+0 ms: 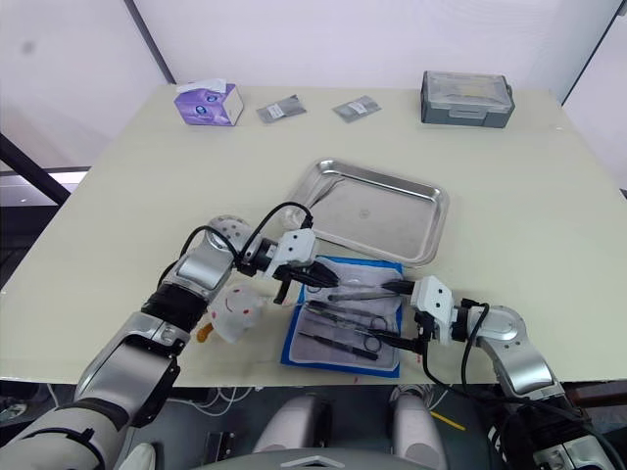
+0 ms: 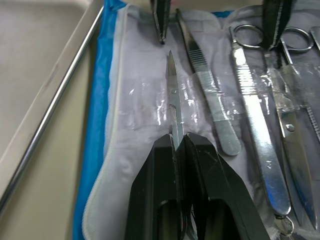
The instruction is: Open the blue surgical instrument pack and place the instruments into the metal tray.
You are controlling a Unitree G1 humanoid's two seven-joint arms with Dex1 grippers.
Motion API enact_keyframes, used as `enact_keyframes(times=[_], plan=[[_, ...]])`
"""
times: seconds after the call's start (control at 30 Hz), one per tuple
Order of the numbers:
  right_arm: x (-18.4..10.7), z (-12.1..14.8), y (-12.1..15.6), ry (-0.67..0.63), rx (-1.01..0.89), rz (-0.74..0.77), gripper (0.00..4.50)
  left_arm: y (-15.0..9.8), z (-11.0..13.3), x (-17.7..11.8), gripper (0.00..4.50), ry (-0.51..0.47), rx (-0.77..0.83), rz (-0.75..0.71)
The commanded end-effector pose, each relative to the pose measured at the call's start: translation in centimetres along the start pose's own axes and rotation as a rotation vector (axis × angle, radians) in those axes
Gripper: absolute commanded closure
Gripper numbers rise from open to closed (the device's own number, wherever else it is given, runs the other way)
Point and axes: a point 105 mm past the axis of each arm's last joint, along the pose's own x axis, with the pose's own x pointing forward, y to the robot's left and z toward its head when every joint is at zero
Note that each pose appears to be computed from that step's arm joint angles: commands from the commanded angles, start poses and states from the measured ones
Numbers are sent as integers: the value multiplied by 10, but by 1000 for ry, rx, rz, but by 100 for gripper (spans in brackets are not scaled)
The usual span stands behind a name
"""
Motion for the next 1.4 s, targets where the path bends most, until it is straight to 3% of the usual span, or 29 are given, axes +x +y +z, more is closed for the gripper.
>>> enact_keyframes(times=[0.03,0.47,1.4], plan=[[-4,-27,10,91,85,17,0,5,9,-6,441,39,-3,18],[-1,-27,11,86,87,15,0,6,37,-12,441,66,-74,-16],[1,-31,7,112,113,-4,0,-7,35,-27,441,175,-124,-52]])
